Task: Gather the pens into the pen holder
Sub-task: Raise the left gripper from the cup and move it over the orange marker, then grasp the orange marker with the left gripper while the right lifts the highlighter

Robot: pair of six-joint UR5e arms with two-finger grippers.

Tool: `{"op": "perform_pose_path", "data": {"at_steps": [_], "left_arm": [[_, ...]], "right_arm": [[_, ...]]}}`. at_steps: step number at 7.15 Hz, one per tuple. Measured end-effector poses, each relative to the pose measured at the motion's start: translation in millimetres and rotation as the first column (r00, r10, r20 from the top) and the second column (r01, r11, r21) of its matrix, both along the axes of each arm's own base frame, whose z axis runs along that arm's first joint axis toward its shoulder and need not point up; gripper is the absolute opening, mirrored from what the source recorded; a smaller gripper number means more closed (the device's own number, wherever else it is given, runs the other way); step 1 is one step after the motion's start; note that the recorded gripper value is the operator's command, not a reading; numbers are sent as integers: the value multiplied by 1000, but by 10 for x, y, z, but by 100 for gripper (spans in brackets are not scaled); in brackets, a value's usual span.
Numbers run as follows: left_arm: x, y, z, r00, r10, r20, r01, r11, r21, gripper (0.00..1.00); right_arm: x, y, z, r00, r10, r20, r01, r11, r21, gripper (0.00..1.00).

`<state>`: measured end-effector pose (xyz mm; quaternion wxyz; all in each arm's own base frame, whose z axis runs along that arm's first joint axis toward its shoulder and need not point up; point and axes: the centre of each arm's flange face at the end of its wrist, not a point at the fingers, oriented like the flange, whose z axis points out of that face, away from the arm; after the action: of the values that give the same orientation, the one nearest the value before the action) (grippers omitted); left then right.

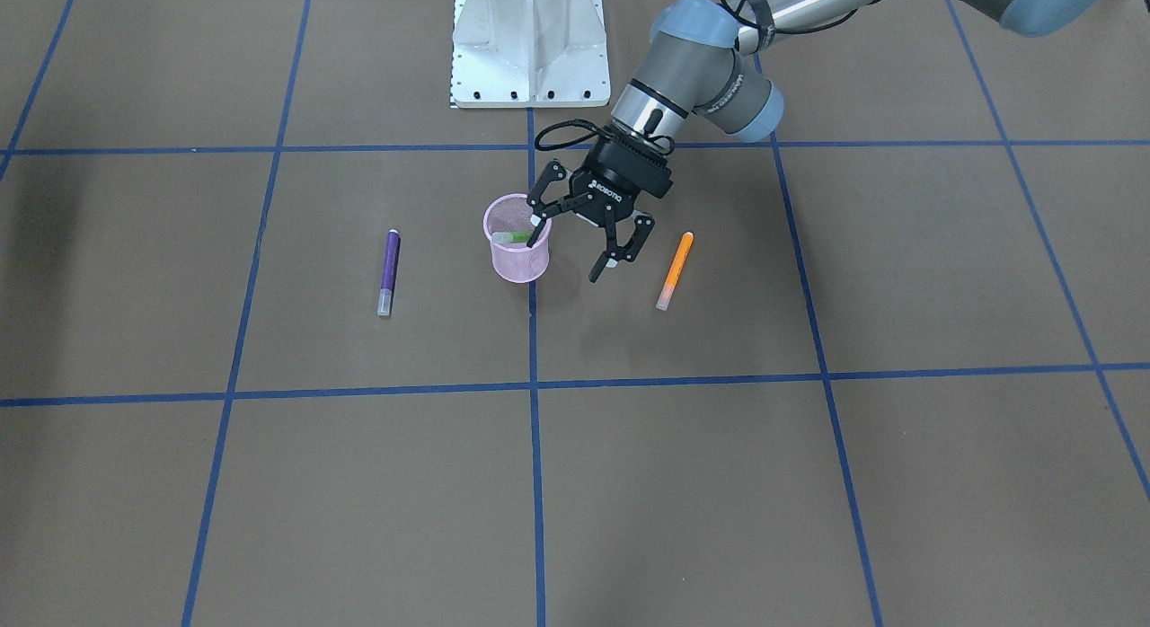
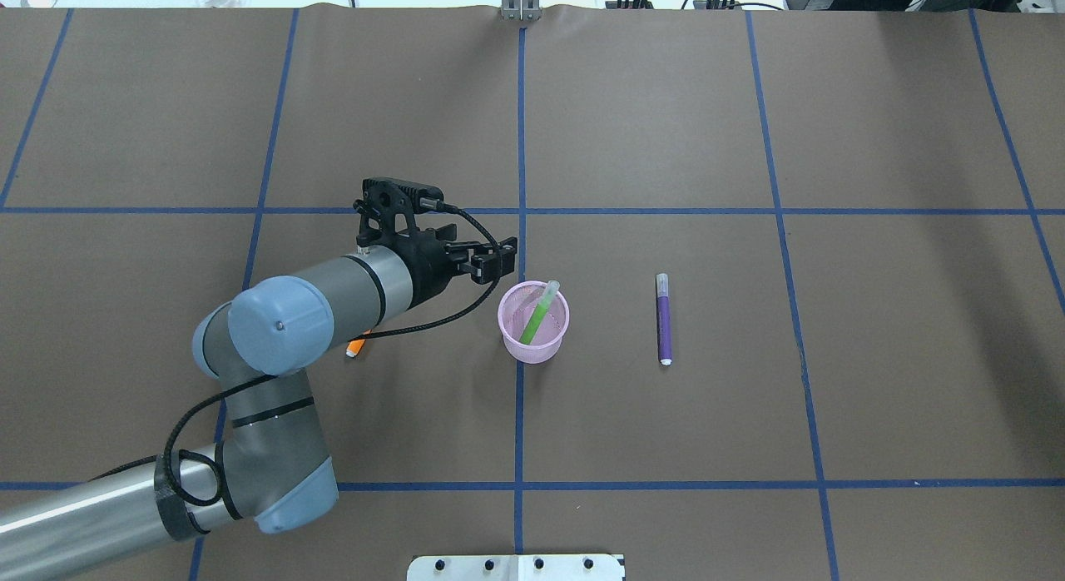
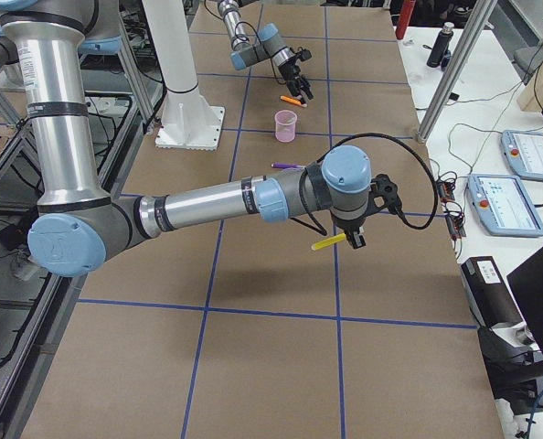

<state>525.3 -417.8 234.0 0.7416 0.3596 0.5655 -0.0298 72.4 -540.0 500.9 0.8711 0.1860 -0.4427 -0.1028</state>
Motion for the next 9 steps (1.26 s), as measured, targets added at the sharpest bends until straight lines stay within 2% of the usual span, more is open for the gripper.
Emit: {"op": "perform_pose_path", "data": {"at_steps": [2,4,7,9], "left_arm": [[-280,-379,122,990,130,59,-124,987,-105,99],[-536,-647,209,968,225,112,-202,962,-183,98],[-555,-730,321,938,270,216,-226,952,-208,98],[-521,-740,410,915,292,278,-231,945,-230,98]], "right_arm": [[10,27,-111,1000,10,-4,-9,999,52,0],[29,58,-205,997,76,2,-75,993,89,0],[60,170,-164,982,185,24,-186,966,180,0],[82,191,-180,964,264,45,-267,940,210,0]]}}
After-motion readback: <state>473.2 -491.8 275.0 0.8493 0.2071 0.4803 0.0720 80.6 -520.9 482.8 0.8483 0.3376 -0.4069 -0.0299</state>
